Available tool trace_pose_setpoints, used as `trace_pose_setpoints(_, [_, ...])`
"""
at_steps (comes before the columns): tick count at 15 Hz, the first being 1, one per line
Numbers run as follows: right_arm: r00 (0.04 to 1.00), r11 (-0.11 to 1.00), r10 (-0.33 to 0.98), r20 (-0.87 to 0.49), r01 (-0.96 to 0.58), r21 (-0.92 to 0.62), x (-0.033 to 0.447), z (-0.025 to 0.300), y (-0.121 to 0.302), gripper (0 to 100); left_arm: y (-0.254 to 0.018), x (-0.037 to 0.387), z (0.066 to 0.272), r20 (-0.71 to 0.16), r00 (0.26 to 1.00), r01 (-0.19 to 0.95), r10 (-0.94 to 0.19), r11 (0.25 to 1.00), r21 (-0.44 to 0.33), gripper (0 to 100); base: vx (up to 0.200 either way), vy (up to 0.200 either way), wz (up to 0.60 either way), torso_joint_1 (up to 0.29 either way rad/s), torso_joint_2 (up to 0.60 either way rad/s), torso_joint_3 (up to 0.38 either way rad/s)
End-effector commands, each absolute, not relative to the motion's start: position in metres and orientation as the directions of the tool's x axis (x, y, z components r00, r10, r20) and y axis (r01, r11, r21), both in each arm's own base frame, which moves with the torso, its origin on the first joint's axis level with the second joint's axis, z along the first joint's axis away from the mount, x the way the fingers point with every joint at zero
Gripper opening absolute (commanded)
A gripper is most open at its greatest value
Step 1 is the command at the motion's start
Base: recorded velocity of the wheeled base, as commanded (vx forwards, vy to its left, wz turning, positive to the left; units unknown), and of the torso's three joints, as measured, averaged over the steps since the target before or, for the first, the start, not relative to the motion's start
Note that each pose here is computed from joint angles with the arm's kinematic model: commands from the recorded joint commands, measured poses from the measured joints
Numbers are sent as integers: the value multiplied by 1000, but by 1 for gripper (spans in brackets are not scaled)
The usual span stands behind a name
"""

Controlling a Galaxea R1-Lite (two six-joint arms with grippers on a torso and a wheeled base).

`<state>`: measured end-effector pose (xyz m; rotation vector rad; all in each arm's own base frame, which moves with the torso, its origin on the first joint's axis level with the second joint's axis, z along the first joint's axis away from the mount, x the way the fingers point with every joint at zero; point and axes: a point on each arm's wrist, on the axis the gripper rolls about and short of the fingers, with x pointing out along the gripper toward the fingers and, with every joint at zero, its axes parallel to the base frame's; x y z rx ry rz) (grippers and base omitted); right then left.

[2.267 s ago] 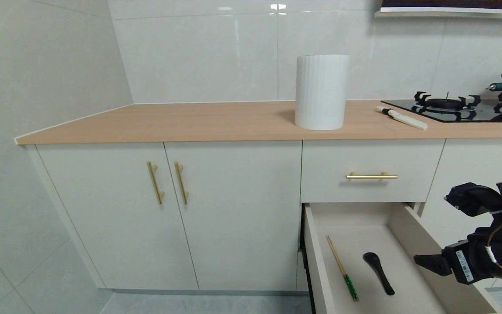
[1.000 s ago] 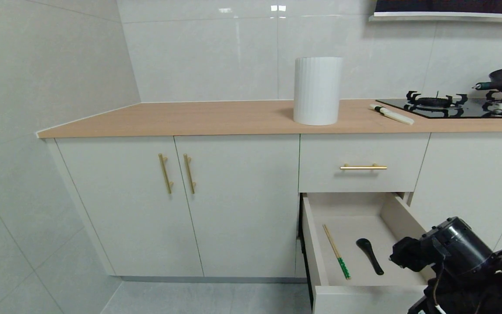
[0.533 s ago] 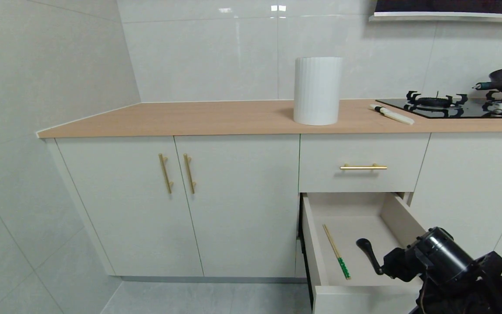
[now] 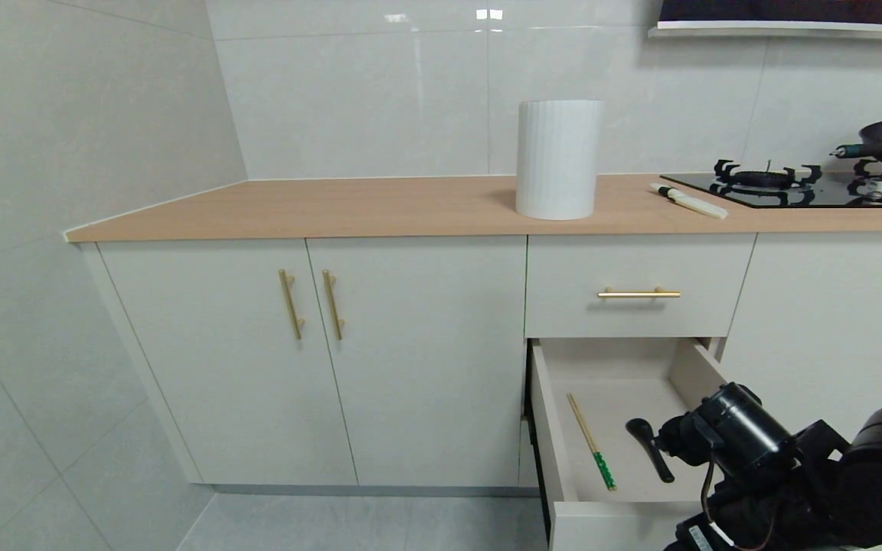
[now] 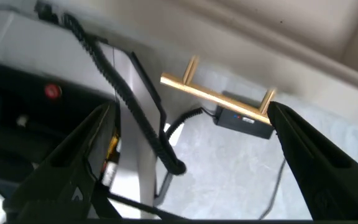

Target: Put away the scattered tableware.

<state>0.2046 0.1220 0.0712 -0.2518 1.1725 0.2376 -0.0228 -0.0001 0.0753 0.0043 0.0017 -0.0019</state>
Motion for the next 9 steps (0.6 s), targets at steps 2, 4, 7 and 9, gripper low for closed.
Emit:
trace_pose_setpoints(2, [369,959,-3,-929,-264,-108,213,63,125,100,0,-23,75,-2,1000,2,-2,1000,5,100,0,0,0,0,0,0])
trace_pose_setpoints(4, [376,966,-5,-927,-237,-101,218,63,127,100,0,-23,75,-2,1000,2,-2,1000,5,100,0,0,0,0,0,0])
trace_pose_setpoints(7, [385,977,-4,-923,-196,-86,226,63,129,100,0,-23,75,-2,1000,2,-2,1000,5,100,0,0,0,0,0,0])
trace_pose_setpoints(9, [395,982,-16,-918,-167,-89,233,63,128,100,0,-23,75,-2,1000,2,-2,1000,5,100,0,0,0,0,0,0])
